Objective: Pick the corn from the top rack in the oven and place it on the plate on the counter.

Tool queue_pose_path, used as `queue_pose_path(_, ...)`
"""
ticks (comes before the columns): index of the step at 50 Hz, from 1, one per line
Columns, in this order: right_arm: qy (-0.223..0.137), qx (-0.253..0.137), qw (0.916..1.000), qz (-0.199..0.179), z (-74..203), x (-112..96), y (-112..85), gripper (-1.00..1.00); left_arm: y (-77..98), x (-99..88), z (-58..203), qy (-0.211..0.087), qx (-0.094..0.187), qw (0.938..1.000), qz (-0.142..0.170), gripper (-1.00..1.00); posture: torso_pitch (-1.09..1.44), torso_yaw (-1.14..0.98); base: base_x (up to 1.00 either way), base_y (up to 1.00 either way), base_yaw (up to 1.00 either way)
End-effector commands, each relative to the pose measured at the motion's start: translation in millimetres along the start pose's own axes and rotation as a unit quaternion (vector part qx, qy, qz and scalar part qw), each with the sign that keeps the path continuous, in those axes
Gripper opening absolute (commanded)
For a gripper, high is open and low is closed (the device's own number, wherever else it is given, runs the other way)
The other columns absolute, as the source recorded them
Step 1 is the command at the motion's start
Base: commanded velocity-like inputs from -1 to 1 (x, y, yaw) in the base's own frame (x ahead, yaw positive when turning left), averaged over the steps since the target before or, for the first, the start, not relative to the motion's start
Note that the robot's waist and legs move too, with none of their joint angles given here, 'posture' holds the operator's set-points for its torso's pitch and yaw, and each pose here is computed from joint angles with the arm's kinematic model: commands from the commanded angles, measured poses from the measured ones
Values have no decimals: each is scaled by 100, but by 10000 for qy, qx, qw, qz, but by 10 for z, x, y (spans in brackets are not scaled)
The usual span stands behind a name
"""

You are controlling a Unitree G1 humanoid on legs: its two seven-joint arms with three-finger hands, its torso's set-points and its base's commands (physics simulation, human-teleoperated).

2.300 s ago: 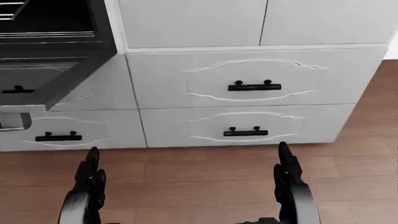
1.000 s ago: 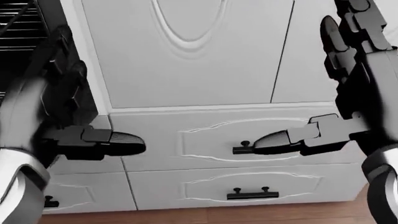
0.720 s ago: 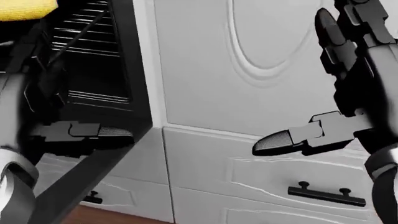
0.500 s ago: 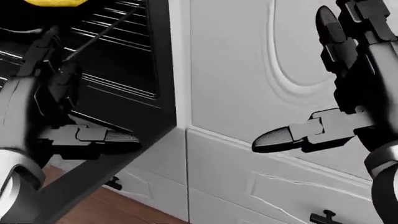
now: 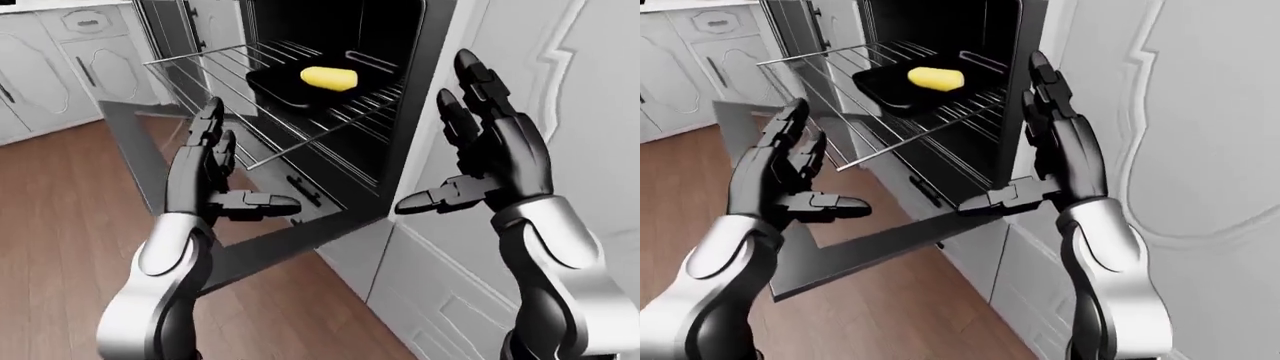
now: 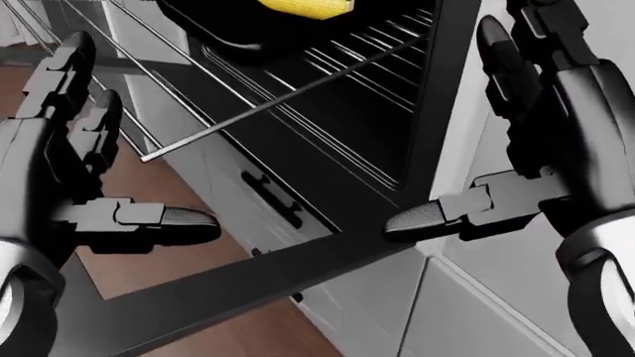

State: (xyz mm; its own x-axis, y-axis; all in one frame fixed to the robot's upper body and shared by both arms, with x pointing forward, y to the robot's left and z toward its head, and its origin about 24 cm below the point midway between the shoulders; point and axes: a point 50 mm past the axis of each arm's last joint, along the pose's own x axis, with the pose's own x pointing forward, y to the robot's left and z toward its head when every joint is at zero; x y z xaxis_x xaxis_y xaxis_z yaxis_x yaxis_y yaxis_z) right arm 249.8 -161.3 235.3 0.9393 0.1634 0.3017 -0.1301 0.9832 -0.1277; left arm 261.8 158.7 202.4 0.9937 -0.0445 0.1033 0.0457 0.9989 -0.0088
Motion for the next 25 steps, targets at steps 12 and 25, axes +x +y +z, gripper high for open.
queue_pose_path(12,-358,-131,9993,-6,150,-18,-60,100,-16,-10,145,-404,137,9991,20,100,0,0,9,0,61)
queue_pose_path(25,-449,-221,9987,30,286,-32,-80,100,-33,-3,156,-428,166,9989,1,100,0,0,11,0,34)
